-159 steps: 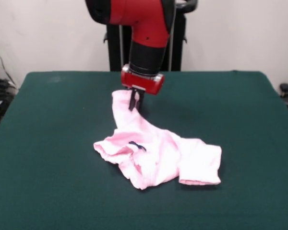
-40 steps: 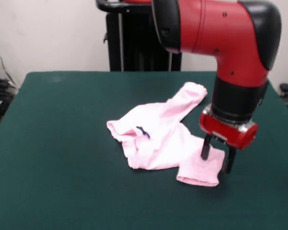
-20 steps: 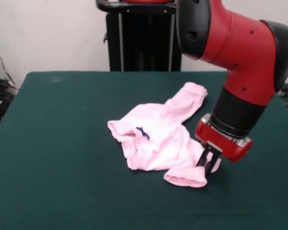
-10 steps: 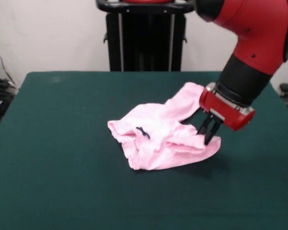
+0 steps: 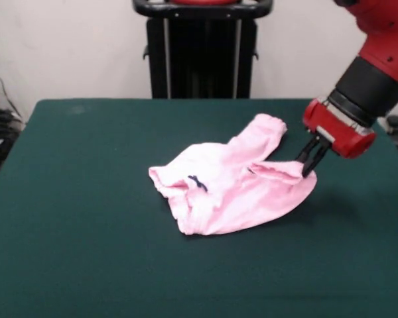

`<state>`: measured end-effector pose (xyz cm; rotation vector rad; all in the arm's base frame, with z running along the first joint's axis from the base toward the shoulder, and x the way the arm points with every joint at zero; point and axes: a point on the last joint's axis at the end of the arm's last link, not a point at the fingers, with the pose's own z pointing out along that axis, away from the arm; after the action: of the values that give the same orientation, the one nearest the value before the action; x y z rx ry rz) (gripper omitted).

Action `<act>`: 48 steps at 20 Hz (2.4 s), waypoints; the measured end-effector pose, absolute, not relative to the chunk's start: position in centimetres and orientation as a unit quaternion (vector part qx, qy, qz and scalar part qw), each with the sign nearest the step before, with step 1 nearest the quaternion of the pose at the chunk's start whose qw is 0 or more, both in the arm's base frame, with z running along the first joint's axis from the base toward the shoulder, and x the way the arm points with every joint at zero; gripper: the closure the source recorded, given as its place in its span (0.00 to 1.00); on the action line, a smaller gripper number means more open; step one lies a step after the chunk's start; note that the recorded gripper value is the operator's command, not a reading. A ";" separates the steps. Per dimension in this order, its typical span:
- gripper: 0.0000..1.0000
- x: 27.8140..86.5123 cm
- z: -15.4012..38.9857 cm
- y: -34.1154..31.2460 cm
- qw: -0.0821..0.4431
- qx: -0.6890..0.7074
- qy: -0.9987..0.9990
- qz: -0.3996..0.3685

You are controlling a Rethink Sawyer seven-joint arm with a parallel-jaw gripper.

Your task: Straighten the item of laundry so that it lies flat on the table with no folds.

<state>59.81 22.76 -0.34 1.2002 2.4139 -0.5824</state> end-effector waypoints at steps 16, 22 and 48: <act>1.00 54.0 -6.4 21.9 0.221 0.531 0.772 -0.272; 1.00 53.2 -6.4 21.3 0.207 0.546 0.761 -0.284; 0.00 58.2 12.4 12.7 0.186 0.702 0.672 -0.143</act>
<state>58.22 12.71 12.43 1.9784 1.8931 -0.4028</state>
